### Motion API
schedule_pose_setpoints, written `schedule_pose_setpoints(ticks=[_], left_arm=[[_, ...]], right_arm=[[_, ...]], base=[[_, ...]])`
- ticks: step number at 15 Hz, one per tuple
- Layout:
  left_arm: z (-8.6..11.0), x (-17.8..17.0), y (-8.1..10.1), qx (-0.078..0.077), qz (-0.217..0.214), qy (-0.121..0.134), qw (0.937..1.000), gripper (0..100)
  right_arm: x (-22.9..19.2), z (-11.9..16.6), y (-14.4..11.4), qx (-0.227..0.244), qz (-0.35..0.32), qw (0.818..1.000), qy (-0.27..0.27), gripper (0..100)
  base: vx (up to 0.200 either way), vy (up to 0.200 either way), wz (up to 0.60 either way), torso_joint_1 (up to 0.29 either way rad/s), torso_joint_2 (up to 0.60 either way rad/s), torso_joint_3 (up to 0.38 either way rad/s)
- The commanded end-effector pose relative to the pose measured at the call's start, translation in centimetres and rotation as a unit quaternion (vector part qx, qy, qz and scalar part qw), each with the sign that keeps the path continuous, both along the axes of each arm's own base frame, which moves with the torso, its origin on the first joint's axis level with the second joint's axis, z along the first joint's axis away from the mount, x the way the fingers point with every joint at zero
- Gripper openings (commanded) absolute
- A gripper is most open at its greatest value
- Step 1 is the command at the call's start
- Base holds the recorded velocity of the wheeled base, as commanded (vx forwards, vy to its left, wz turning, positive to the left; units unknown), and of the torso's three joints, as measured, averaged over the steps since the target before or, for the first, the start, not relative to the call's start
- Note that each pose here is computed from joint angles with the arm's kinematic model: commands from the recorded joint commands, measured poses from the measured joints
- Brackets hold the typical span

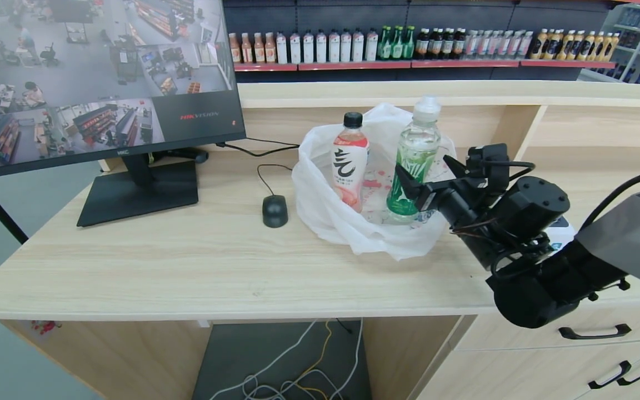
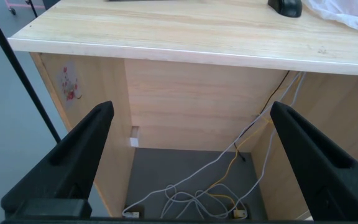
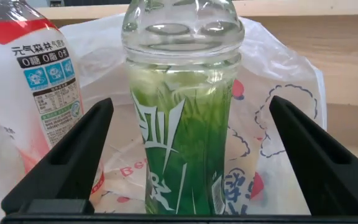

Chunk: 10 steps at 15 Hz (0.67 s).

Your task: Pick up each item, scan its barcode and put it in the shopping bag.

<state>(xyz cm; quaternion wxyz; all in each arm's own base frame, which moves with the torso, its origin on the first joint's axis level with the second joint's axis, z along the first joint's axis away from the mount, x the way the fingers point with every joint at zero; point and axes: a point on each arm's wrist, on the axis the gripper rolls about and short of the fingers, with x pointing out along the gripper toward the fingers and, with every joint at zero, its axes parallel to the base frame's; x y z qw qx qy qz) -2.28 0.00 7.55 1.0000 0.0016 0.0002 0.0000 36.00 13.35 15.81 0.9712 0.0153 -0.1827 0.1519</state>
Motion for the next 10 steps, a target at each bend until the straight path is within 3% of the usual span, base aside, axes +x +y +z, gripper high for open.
schedule_pose_setpoints(ticks=[1, 6, 10], left_arm=[[0.0, 0.0, 0.0, 0.0, 0.0, 0.0, 1.0, 100], [0.0, 0.0, 0.0, 0.0, 0.0, 0.0, 1.0, 100], [0.0, 0.0, 0.0, 0.0, 0.0, 0.0, 1.0, 100]], right_arm=[[-2.1, 2.2, -0.8, 0.007, 0.0, 1.0, -0.016, 100], [-8.4, 6.0, -3.9, 0.036, -0.001, 0.999, -0.038, 100], [-15.9, 6.3, -6.7, 0.038, -0.003, 0.999, -0.036, 100]], base=[[0.0, 0.0, 0.0, 0.0, 0.0, 0.0], [0.0, 0.0, 0.0, 0.0, 0.0, 0.0], [0.0, 0.0, 0.0, 0.0, 0.0, 0.0]])
